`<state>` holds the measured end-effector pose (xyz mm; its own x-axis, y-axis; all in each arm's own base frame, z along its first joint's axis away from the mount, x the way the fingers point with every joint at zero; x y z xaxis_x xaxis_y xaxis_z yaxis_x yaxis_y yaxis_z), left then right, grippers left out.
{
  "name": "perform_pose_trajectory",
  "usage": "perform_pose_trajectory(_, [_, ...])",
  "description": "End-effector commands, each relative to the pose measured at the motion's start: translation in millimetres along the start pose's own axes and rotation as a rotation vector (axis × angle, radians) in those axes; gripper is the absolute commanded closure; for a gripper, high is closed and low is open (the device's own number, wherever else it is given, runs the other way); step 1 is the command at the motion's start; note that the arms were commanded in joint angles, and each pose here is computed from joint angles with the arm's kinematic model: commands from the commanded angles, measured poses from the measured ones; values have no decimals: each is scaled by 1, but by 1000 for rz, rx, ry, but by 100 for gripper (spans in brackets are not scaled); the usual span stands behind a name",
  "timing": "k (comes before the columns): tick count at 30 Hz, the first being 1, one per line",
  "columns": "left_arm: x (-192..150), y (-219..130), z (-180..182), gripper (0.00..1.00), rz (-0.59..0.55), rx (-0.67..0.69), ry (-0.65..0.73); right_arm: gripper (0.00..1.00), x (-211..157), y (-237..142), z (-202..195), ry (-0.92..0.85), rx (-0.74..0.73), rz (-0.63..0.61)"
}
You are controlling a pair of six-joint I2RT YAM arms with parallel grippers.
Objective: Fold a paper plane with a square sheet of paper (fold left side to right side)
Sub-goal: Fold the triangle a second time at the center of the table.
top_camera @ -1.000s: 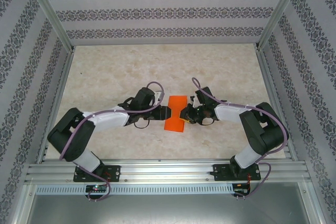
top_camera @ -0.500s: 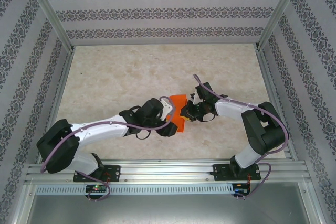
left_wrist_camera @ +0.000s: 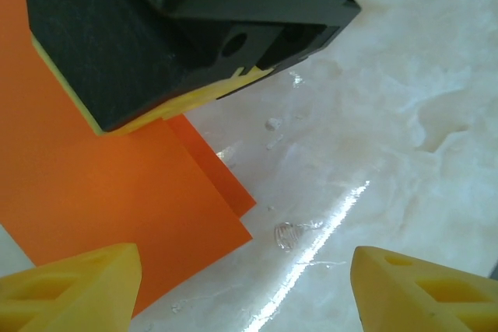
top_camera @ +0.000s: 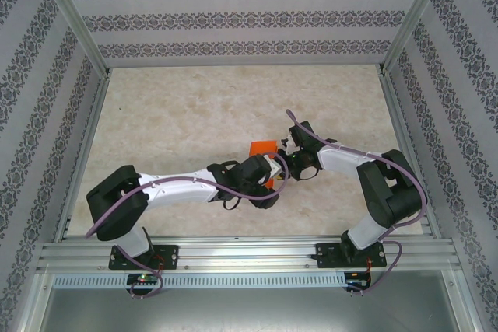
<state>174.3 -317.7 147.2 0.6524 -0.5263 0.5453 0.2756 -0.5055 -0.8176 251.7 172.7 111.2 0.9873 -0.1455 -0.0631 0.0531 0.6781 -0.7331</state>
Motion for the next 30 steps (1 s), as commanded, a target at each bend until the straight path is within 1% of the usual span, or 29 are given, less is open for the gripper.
perform_pose_trajectory(1, [2, 4, -4, 27, 21, 72, 56, 88, 6, -2, 5, -6, 18, 4])
perform_pose_trajectory(7, [2, 16, -9, 27, 43, 118, 80, 88, 7, -2, 5, -1, 20, 0])
perform_pose_trajectory(11, [2, 20, -8, 29, 40, 149, 77, 88, 7, -1, 4, 5, 22, 3])
perform_pose_trajectory(15, [1, 23, -7, 34, 41, 162, 77, 88, 7, -1, 4, 8, 20, 4])
perform_pose_trajectory(20, [3, 24, -6, 54, 36, 169, 77, 88, 7, 0, 3, 8, 10, 9])
perform_pose_trajectory(24, [6, 20, -7, 68, 25, 170, 77, 88, 7, 0, 2, 5, 4, 8])
perform_pose_trajectory(26, [7, 18, -7, 75, 21, 171, 77, 88, 7, 1, 1, 6, 1, 9])
perform_pose_trajectory(30, [7, 15, -7, 85, 15, 171, 73, 87, 7, 1, 1, 3, 0, 7])
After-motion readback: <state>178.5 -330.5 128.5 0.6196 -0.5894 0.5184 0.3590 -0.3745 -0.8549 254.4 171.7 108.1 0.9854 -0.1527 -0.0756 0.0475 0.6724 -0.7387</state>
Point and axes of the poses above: each hand's point on the last joint's axis, 136 mm out from that joint toward the fingers, its own y axis out along the fingers, its own z axis along the line the jaws close on, x = y × z, the point moved 9 cm from there along -y, back along the fingers, and after that the axes turned 2 degrees about -y, right-handed, at the moved point
